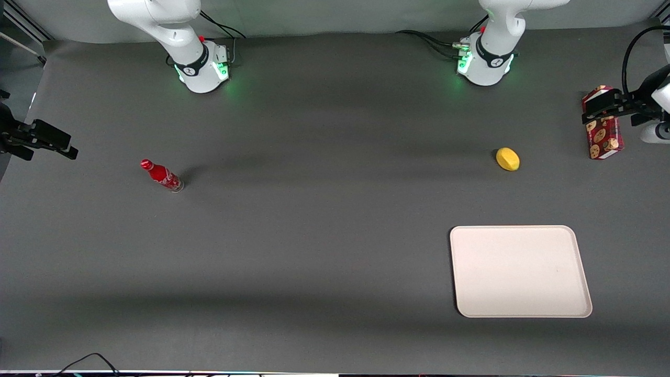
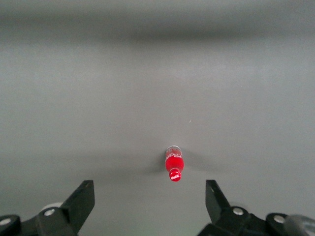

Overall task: Place red cookie box on tray
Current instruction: 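Move the left gripper down to the red plaid shortbread box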

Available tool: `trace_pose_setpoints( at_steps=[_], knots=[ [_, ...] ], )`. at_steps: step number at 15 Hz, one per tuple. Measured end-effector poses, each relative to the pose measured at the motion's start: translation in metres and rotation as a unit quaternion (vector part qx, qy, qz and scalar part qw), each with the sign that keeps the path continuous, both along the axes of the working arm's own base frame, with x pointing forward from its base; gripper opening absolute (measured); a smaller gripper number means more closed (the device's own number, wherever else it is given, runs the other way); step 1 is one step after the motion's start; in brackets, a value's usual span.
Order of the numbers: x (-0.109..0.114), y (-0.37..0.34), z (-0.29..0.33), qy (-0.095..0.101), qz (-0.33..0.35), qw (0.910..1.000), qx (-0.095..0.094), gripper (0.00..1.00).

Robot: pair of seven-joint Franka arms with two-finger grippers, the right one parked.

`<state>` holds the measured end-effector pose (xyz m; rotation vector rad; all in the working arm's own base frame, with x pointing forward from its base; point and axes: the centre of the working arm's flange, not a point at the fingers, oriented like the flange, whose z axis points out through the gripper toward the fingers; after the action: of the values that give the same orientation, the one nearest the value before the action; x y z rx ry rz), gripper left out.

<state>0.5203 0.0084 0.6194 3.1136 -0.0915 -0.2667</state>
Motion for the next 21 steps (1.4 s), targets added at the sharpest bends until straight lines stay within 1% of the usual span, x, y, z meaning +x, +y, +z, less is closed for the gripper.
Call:
trace_pose_setpoints(
  at_steps=[5, 6, 8, 9, 10, 12, 13, 14, 15, 16, 18, 19, 21],
  knots=[
    [0.004, -0.003, -0.008, 0.009, -0.003, 1.0000, 0.000, 1.00],
    [0.002, -0.001, -0.010, 0.018, -0.001, 0.9998, 0.003, 1.00],
    [-0.002, 0.011, -0.012, 0.038, 0.006, 0.9990, 0.024, 1.00],
    [-0.004, 0.023, -0.012, 0.042, 0.016, 0.9985, 0.031, 1.00],
    [-0.006, 0.041, -0.011, 0.045, 0.025, 0.9981, 0.033, 1.00],
    [-0.014, 0.088, -0.010, 0.052, 0.026, 0.9978, 0.031, 1.00],
    [-0.020, 0.116, -0.011, 0.058, 0.023, 0.9974, 0.037, 1.00],
    [-0.027, 0.145, -0.016, 0.069, 0.016, 0.9964, 0.046, 1.00],
    [-0.033, 0.169, -0.025, 0.080, 0.010, 0.9955, 0.049, 1.00],
    [-0.039, 0.193, -0.041, 0.088, 0.002, 0.9951, 0.045, 1.00],
    [-0.051, 0.242, -0.085, 0.090, -0.018, 0.9952, 0.032, 1.00],
    [-0.061, 0.265, -0.114, 0.089, -0.021, 0.9954, 0.027, 1.00],
    [-0.091, 0.307, -0.177, 0.080, -0.025, 0.9963, 0.019, 1.00]
  ],
)
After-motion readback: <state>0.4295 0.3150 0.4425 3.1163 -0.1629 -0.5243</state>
